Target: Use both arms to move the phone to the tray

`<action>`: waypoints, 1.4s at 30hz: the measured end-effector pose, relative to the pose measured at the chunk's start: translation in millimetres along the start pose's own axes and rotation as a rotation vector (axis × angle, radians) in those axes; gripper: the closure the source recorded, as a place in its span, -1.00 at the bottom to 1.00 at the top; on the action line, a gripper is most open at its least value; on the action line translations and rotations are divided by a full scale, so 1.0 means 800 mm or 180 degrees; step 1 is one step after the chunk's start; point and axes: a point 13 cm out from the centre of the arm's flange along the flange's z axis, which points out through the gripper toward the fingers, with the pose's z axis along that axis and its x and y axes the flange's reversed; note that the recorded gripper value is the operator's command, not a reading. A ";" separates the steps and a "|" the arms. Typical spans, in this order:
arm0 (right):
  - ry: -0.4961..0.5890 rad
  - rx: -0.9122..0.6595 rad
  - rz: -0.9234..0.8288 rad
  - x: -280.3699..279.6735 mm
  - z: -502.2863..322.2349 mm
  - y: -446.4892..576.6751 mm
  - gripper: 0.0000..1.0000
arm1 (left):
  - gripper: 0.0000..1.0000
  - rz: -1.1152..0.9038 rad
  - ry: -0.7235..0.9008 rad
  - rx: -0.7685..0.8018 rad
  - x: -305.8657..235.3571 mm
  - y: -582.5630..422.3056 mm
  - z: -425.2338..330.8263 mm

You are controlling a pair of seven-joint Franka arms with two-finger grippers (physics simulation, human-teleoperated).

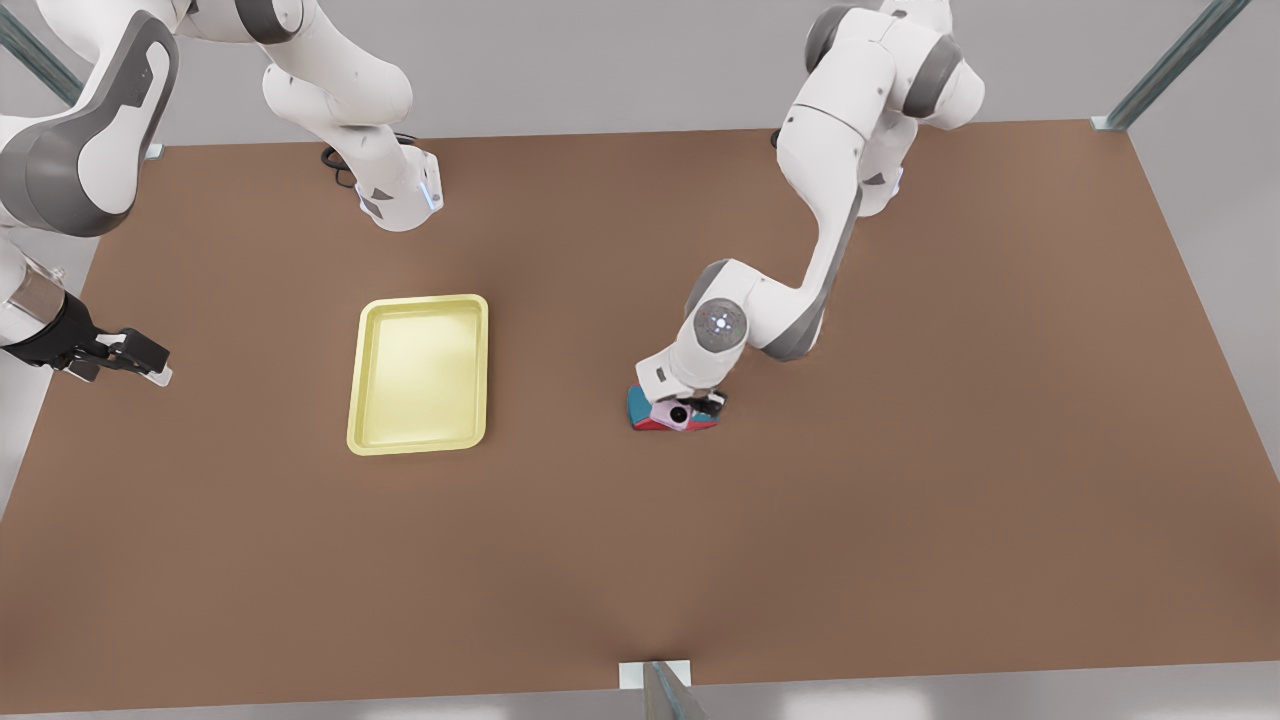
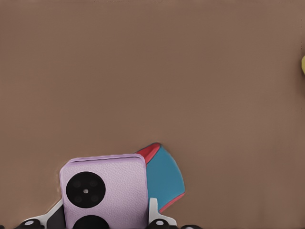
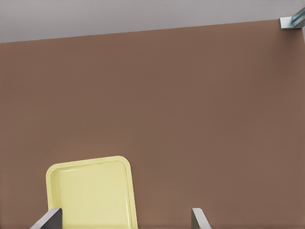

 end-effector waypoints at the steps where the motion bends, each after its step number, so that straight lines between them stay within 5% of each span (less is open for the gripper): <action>1: 0.0000 0.0000 0.0000 0.000 0.000 0.000 -1.00 | -0.59 -0.0086 -0.0032 0.0021 -0.006 -0.027 -0.003; 9: 0.0002 0.0000 -0.0001 0.000 0.001 0.000 -1.00 | -0.59 -0.0796 -0.0236 0.0125 -0.051 -0.177 0.051; 22: 0.0001 -0.0002 -0.0003 0.000 0.001 0.001 -1.00 | -0.63 -0.1367 -0.0547 0.0024 -0.051 -0.216 0.147; 24: 0.0002 -0.0005 -0.0007 0.000 0.001 0.002 -1.00 | -1.00 -0.1392 -0.0569 0.0042 -0.052 -0.217 0.148; 29: 0.0000 -0.0009 -0.0016 0.000 -0.001 0.004 -1.00 | -1.00 -0.1455 -0.0615 0.0087 -0.057 -0.221 0.141; 32: 0.0000 -0.0010 -0.0015 0.001 -0.001 0.004 -1.00 | -1.00 -0.1732 -0.0630 0.0127 -0.096 -0.158 0.040; 36: 0.0024 -0.0028 -0.0037 0.002 0.002 0.010 -1.00 | -1.00 -0.2541 -0.0538 0.0054 -0.130 0.163 -0.183; 39: 0.0163 -0.0056 -0.0567 0.015 0.015 0.135 -1.00 | -1.00 -0.2828 -0.0515 -0.0132 -0.052 0.348 -0.341; 42: 0.0472 -0.0049 -0.1171 0.053 0.085 0.283 -1.00 | -1.00 -0.2638 -0.0305 -0.0199 0.073 0.392 -0.426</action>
